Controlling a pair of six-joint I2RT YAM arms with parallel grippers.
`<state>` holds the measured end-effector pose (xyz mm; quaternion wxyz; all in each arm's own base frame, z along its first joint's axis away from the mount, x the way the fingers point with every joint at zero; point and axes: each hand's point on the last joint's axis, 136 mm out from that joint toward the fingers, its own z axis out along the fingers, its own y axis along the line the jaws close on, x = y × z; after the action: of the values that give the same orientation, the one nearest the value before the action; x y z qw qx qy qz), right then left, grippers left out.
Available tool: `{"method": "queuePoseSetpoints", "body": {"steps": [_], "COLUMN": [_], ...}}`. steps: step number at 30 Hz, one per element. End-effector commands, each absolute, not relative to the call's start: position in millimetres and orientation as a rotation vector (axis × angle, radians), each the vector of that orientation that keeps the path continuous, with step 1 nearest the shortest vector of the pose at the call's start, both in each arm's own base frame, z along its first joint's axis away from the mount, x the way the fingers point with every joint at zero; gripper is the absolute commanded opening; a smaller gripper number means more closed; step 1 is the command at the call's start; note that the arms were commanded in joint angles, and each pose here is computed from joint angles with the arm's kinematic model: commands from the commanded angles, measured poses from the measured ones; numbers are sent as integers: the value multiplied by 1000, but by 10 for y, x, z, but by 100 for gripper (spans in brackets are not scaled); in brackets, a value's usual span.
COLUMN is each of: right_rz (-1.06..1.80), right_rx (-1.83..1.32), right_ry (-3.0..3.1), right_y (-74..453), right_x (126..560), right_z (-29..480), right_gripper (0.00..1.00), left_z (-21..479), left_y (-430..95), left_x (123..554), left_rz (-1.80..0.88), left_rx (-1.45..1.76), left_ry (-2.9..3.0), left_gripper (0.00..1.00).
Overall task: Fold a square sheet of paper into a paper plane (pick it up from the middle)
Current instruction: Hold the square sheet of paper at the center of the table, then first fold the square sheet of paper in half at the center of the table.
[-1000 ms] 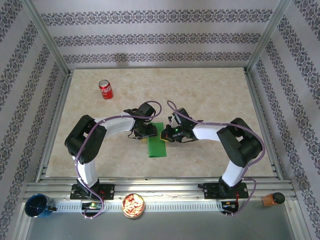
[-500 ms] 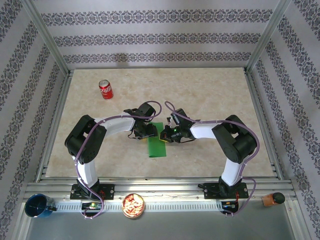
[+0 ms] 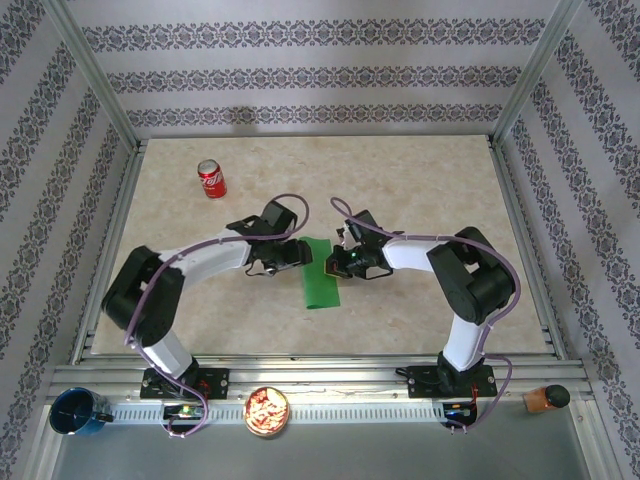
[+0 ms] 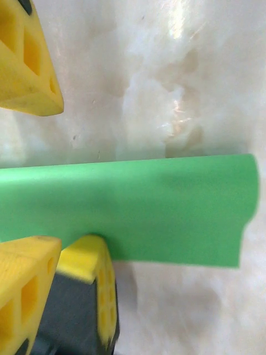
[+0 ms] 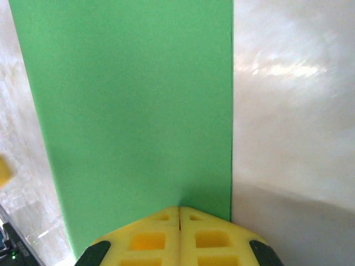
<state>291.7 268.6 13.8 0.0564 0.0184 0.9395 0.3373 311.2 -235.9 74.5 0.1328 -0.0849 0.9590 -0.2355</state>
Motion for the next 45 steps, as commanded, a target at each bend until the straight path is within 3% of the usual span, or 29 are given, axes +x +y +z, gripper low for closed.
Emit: {"method": "queuePoseSetpoints", "body": {"steps": [1, 10, 15, 19, 31, 45], "right_rz": [755, 658, 677, 677, 703, 696], "right_rx": [119, 30, 49, 68, 99, 115], "right_ry": [2990, 3048, 3054, 3059, 3066, 3065], "right_y": [2278, 2126, 2131, 2126, 2136, 2122], "right_x": [2817, 2859, 2857, 2855, 2790, 2773], "right_z": [-230, -194, -199, -201, -221, -231], "right_gripper": [0, 0, 0, 0, 0, 0], "left_z": [937, 1016, 1025, 949, 593, 638], "left_y": [-2323, -2508, -2745, -2910, -3008, -3089], "left_x": [3199, 3296, 3386, 3412, 3310, 3290], "left_rz": [-772, -1041, -1270, -1435, -1378, -1441], "left_rx": [-271, -279, -303, -329, -274, -230], "left_ry": [2697, 2623, 2556, 2518, 2646, 2598], "left_gripper": [58, 33, 0, 0, 0, 0]}}
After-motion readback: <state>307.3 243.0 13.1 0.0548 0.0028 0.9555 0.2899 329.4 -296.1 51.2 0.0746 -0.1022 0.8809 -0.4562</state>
